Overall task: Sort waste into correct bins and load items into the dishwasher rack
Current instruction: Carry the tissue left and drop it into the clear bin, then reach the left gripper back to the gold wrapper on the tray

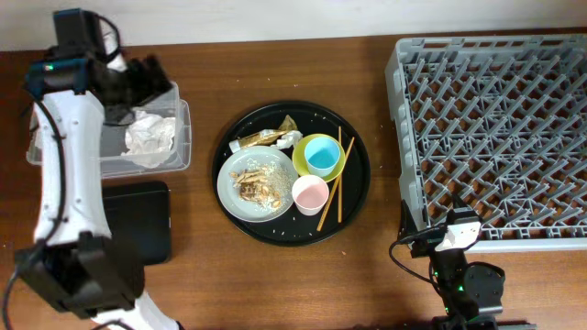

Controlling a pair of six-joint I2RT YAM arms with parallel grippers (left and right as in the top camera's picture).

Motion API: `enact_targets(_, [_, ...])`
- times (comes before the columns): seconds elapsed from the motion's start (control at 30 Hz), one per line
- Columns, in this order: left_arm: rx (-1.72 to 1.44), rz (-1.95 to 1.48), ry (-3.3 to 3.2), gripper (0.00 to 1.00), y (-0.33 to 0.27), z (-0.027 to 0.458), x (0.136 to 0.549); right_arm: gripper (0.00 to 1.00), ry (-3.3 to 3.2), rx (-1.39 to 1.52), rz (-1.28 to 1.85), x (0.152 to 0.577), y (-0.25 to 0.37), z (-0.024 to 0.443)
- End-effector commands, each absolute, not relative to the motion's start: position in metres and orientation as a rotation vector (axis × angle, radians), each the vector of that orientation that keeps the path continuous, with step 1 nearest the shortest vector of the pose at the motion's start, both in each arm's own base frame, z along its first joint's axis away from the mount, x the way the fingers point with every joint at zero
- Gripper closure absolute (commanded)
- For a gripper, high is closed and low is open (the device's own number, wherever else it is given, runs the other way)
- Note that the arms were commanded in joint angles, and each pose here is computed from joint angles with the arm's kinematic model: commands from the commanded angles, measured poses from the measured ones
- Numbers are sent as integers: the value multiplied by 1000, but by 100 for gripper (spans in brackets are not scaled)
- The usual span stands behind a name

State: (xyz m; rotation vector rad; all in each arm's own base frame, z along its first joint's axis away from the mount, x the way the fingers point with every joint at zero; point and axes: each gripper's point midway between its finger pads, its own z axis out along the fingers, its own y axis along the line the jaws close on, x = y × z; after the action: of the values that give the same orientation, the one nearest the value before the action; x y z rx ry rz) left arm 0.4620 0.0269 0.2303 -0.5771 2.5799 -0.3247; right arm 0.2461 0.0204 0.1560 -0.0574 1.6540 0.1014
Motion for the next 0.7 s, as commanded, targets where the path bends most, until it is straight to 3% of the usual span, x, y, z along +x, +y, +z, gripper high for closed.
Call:
enact_targets(0.0, [45,-558,2557,1,-102,276,435,2,1659,-59,122,246,23,154])
enact_targets(0.1, [224,-303,2648,0,-158,232,432,2,1659,-59,122,246,23,154])
enact_targets(0.23, [171,-300,2664,1,-180,193,460,2,1659,-59,122,246,23,154])
enact_targets(0.33, [178,-290,2698,1,-193,138,487,2,1659,-59,122,246,23,154])
enact_targets(0.47, [163,-179,2780,1,-183,90,490,2,1659,-59,122,246,23,154])
enact_targets(0.53, [221,94,2779,16,-152,80,493,2,1659,-59,122,246,23,154])
enact_targets(0.67, [474,167,2887,16,-145,53,470,2,1659,-59,122,246,23,154])
